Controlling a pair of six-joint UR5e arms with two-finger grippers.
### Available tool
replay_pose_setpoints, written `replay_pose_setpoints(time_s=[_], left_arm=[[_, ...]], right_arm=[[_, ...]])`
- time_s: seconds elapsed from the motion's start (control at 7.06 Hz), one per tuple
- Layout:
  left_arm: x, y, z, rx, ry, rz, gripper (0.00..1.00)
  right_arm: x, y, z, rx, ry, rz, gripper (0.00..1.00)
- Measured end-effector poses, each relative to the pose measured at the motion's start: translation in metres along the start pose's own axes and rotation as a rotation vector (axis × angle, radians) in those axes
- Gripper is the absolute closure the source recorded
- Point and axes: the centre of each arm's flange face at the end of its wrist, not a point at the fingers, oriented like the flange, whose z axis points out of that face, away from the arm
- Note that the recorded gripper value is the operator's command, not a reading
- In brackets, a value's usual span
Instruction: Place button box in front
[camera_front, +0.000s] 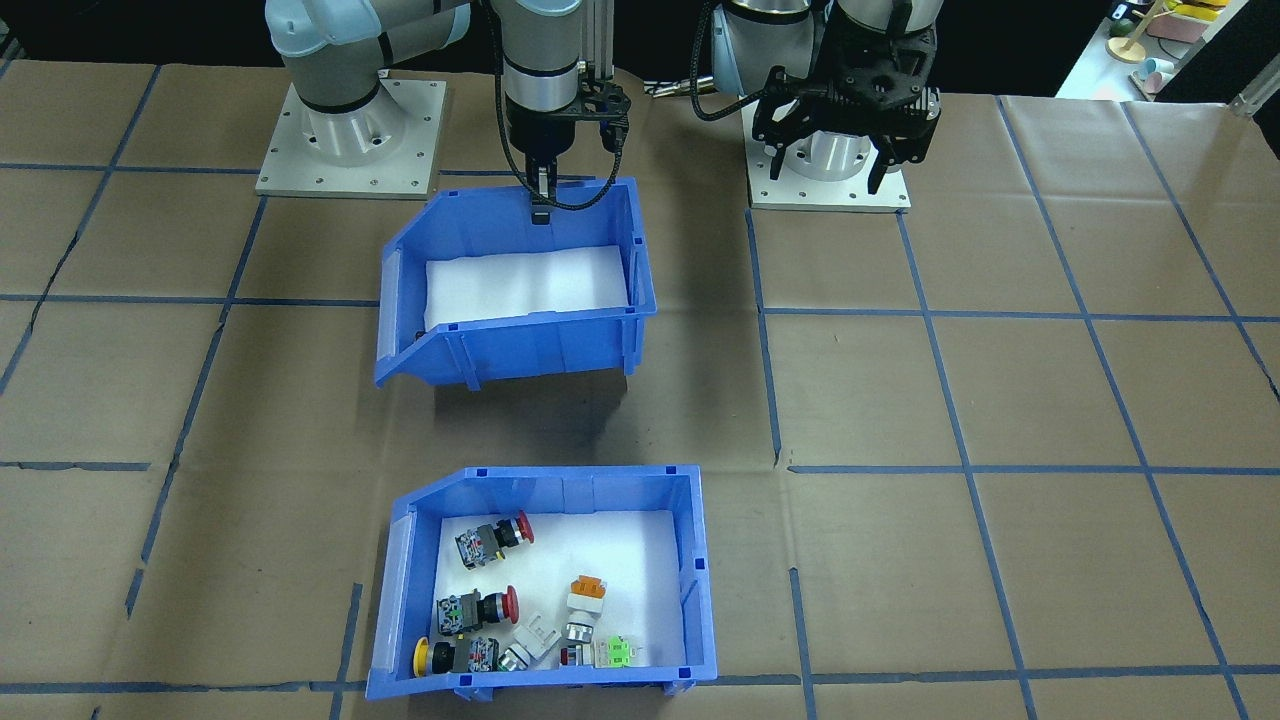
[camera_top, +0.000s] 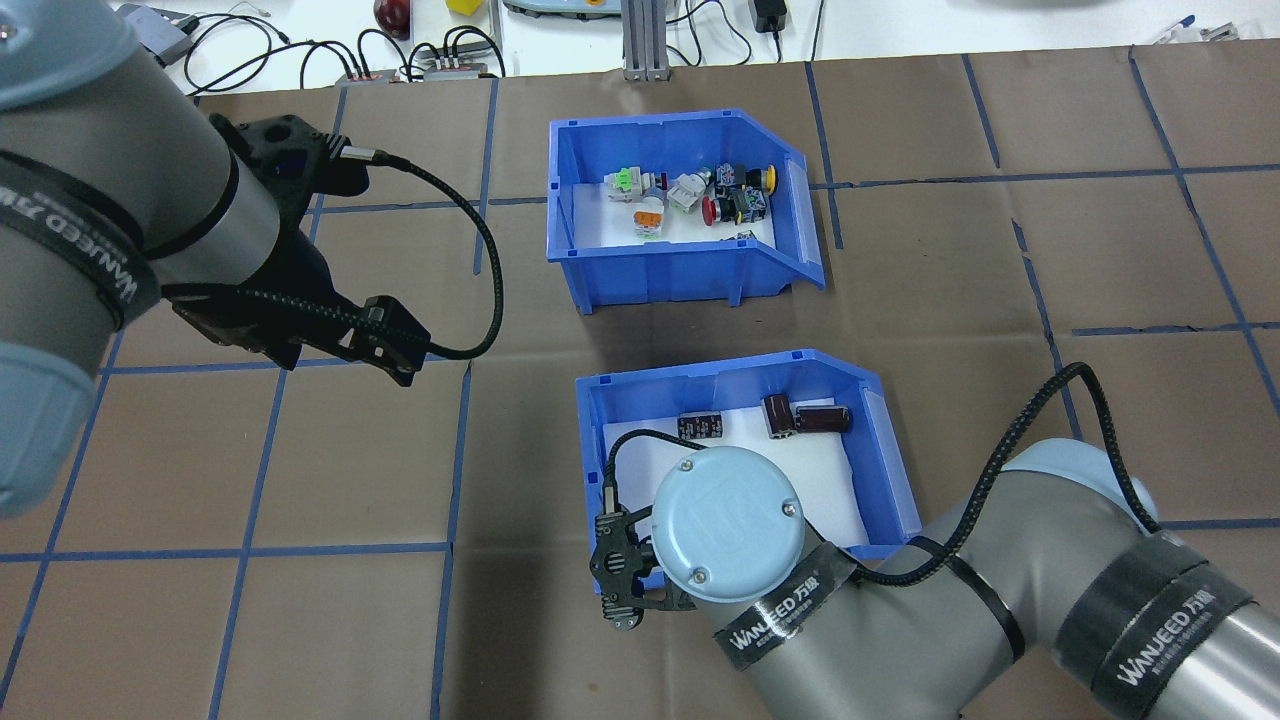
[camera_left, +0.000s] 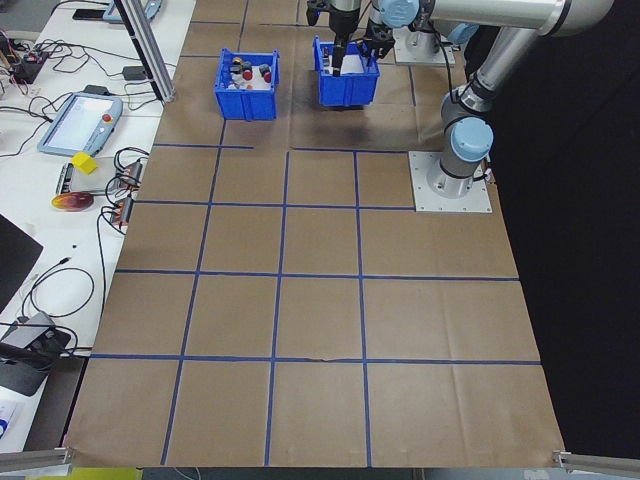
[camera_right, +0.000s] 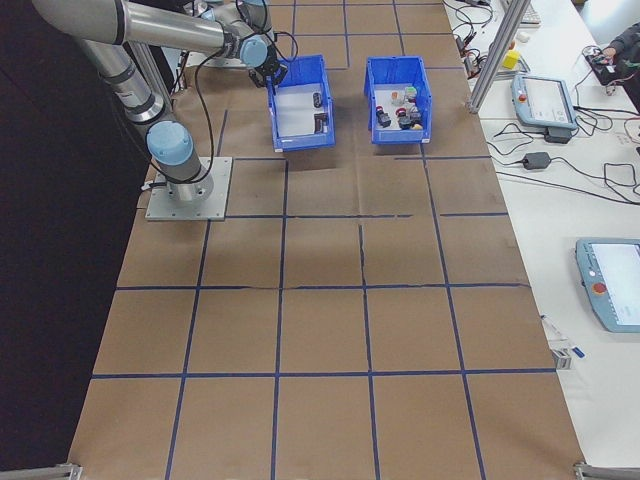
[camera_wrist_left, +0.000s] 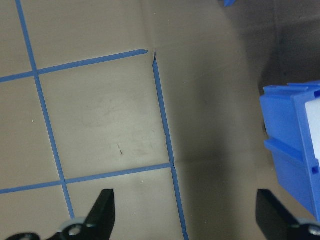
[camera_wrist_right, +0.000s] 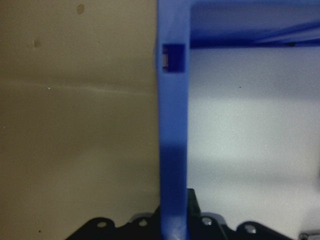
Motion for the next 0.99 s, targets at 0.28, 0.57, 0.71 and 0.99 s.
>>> replay_pose_setpoints(time_s=[0.28,0.57,0.71,0.99], left_arm=[[-0.009,0.012,0.006,0.004,-0.004,-0.028,0.01],[-0.035,0.002,-0.007,0.024,-0.009,-0.021,0.01],[-0.041,-0.003,-0.008,0.023,-0.007,-0.022,0.00],[-0.044,-0.012,-0.005,0.012,-0.001,-0.049,0.00]], right_arm=[[0.002,-0.002,0.006,-0.004,-0.013,0.038,0.90],[0.000,-0.004,0.007,0.004,-0.023,0.084,0.53],[-0.001,-0.006,0.006,0.018,-0.030,0.103,0.01],[0.001,-0.006,0.001,0.031,-0.020,0.118,0.00]])
